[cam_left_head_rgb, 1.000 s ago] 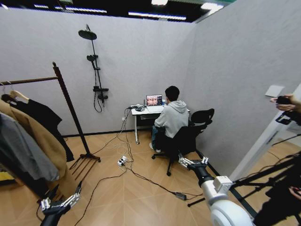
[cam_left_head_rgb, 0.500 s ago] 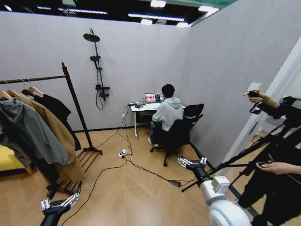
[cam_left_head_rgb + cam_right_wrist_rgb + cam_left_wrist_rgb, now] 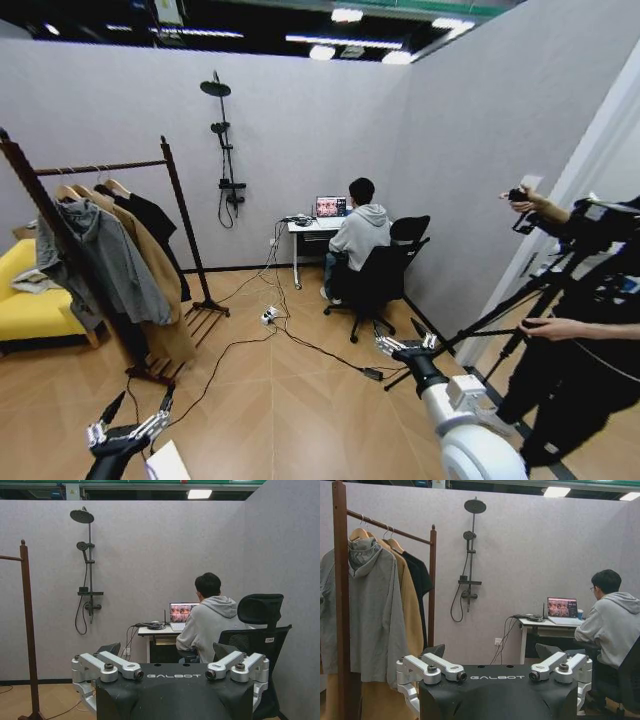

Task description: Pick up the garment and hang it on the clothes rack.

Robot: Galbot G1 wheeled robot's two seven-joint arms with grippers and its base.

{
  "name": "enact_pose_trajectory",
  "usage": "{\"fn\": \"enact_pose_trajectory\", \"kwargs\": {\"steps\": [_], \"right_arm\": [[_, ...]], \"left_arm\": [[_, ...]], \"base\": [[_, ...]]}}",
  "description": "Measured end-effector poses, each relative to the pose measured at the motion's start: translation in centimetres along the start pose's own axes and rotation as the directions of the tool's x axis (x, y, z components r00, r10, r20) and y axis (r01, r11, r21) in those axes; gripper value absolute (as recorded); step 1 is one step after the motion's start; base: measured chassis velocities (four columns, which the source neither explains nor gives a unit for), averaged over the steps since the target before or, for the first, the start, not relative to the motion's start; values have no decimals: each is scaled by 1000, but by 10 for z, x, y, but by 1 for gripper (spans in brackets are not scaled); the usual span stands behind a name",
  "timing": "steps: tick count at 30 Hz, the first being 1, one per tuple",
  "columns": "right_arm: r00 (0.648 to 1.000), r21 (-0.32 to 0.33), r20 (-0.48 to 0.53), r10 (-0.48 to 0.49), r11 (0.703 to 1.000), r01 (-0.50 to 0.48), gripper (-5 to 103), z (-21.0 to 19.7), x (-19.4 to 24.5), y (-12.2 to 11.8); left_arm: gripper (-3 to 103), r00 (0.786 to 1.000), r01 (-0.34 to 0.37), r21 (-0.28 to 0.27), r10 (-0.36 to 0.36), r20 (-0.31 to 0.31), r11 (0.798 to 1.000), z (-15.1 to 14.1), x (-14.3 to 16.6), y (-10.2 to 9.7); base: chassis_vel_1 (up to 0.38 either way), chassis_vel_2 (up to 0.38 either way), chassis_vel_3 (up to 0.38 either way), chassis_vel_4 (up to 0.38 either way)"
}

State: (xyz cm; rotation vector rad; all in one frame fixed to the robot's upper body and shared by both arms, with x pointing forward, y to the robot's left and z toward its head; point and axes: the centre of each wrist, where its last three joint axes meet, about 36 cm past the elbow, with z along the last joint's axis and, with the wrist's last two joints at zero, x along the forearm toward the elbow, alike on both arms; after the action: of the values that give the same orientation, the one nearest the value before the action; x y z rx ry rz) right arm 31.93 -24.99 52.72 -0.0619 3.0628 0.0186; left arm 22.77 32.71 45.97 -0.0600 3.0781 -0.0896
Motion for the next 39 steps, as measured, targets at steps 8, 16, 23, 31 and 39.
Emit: {"fn": "enact_pose_trajectory", "kwargs": {"steps": [8, 16, 23, 31, 39], "right_arm": [[1000, -7, -4, -25, 1000, 25, 100, 1, 0, 2], [1000, -11, -8, -30, 999, 30, 100, 3, -2, 4], [999, -16, -11, -34, 999, 34, 100, 4, -2, 3], [997, -60, -37, -73, 996, 71, 100, 2, 0, 4], [997, -94, -32, -73, 993, 69, 100, 2, 1, 7]], "left_arm": [[100, 1000, 0, 0, 0, 0, 1000, 0, 0, 0], [100, 1000, 0, 0, 0, 0, 1000, 0, 0, 0], [100, 1000, 0, 0, 0, 0, 1000, 0, 0, 0], [100, 1000, 0, 0, 0, 0, 1000, 0, 0, 0], [100, 1000, 0, 0, 0, 0, 1000, 0, 0, 0]], "base": [[-27, 24, 42, -36], [0, 0, 0, 0], [0, 0, 0, 0], [0, 0, 0, 0], [0, 0, 0, 0]]}}
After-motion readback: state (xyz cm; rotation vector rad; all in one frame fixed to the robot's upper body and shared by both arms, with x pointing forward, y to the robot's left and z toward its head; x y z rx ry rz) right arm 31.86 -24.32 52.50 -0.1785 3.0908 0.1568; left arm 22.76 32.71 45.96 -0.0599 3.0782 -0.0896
